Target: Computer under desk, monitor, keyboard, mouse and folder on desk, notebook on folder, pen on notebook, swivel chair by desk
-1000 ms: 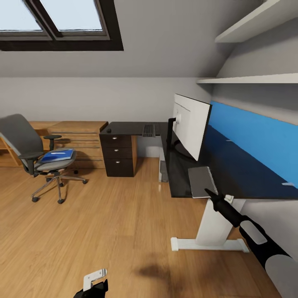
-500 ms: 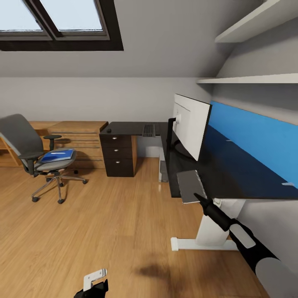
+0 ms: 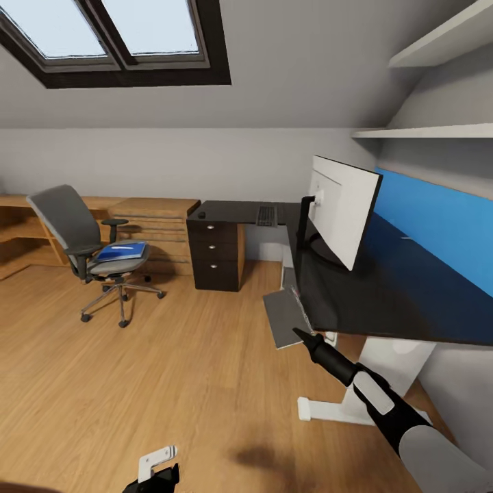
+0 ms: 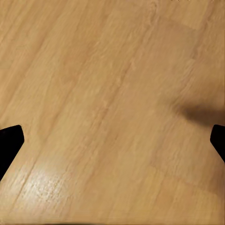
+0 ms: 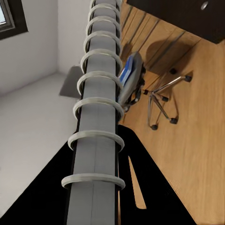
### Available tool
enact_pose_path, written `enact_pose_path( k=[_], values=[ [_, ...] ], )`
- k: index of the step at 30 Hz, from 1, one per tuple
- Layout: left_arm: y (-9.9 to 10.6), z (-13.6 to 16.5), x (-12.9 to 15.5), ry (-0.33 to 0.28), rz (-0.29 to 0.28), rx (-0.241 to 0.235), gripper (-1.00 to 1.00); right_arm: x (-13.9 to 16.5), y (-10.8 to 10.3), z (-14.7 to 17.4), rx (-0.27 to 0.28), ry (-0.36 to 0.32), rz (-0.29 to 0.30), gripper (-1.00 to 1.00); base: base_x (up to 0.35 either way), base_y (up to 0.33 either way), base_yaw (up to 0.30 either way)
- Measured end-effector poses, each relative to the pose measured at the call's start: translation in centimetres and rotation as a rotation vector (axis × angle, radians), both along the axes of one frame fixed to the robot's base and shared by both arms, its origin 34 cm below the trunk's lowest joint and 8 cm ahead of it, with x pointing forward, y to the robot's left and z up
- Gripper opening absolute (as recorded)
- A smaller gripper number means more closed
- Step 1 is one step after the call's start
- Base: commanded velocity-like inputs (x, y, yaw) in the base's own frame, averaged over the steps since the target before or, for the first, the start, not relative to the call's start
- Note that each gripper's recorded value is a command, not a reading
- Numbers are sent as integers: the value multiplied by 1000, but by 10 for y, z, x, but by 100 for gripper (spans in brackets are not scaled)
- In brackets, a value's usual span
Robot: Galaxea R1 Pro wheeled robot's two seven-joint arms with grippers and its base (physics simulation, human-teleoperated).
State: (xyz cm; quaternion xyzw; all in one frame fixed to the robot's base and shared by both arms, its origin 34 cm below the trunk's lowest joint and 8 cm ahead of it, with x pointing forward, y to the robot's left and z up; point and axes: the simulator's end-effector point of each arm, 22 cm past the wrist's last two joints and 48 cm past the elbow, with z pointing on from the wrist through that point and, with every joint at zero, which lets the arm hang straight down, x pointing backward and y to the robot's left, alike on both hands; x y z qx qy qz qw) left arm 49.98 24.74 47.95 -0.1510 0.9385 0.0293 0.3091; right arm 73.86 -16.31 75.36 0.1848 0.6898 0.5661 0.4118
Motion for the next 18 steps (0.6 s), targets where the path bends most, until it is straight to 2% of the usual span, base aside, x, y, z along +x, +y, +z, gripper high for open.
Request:
enact_pose_path(
  k=[11,18],
  values=[
    [3,-5,-6,16,2,6,100,-2,4,-2,-4,2,9,-100,0,0,279],
    [3,-6,-6,16,4,6,100,-3,15,-1,10,4,18,-100,0,33,277]
  ],
)
